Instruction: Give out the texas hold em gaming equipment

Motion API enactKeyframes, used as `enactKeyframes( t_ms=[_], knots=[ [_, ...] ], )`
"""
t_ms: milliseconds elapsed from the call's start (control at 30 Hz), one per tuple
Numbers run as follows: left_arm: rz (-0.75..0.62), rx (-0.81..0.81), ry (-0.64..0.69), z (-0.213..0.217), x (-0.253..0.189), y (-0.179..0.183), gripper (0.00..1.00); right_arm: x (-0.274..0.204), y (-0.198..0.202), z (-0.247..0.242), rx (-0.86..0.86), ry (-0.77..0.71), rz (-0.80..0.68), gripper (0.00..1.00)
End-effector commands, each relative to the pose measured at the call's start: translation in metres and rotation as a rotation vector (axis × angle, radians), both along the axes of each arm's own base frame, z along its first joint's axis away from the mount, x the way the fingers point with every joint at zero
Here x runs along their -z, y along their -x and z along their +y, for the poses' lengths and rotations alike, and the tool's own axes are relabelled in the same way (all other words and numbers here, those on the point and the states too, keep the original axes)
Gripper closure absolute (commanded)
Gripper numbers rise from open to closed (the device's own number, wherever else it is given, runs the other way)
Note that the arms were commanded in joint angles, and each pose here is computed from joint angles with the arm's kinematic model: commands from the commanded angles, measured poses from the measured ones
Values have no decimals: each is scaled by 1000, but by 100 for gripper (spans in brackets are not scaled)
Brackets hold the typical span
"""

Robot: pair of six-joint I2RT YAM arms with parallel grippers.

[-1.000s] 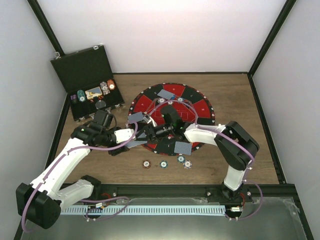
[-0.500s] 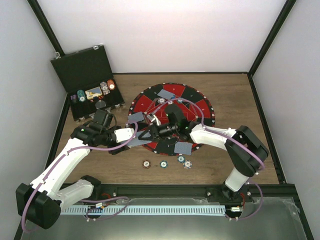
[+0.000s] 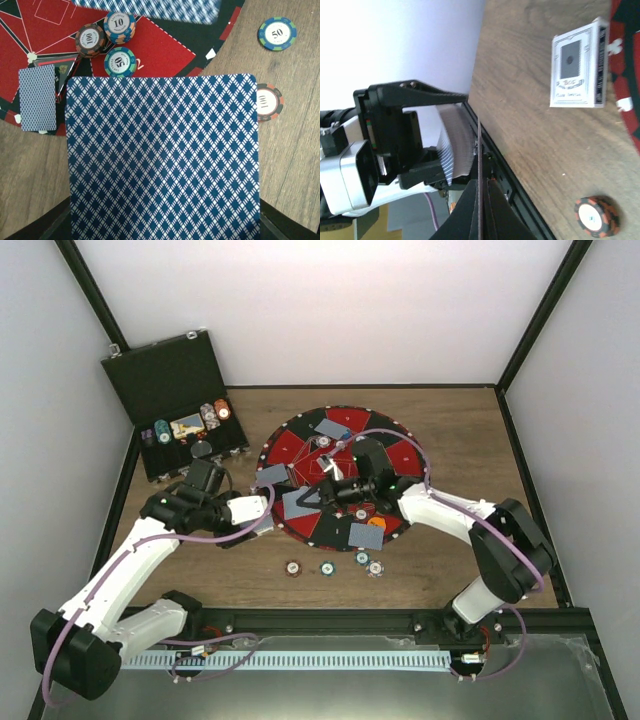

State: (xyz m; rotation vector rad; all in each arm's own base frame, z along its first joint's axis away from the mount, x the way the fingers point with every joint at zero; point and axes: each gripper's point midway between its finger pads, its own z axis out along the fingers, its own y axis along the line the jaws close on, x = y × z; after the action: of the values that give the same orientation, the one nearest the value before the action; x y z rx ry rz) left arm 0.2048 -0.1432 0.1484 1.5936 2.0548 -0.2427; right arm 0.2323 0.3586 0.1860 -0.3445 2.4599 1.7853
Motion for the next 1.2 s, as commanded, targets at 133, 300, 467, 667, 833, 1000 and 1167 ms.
enactKeyframes(
  t_ms=[133, 300, 467, 667, 833, 1000, 1167],
  knots=[
    [-33, 2, -12, 5, -8, 2, 84, 19, -51, -12, 70, 93, -36, 99],
    [-9, -1, 21, 0, -16, 5, 84, 49, -97, 16, 42, 168, -36, 99],
    [5, -1, 49, -4, -23, 7, 84, 84, -143, 48, 29, 187, 1, 99],
    [11, -1, 57, -5, -28, 8, 84, 105, -171, 68, 27, 197, 21, 97],
    [11, -1, 55, -5, -26, 8, 84, 112, -178, 68, 32, 241, 16, 84],
    [8, 0, 59, -5, -27, 7, 84, 111, -173, 56, 39, 303, -16, 73],
    [4, 0, 63, -6, -29, 7, 84, 99, -171, 42, 69, 343, -51, 72]
  ],
)
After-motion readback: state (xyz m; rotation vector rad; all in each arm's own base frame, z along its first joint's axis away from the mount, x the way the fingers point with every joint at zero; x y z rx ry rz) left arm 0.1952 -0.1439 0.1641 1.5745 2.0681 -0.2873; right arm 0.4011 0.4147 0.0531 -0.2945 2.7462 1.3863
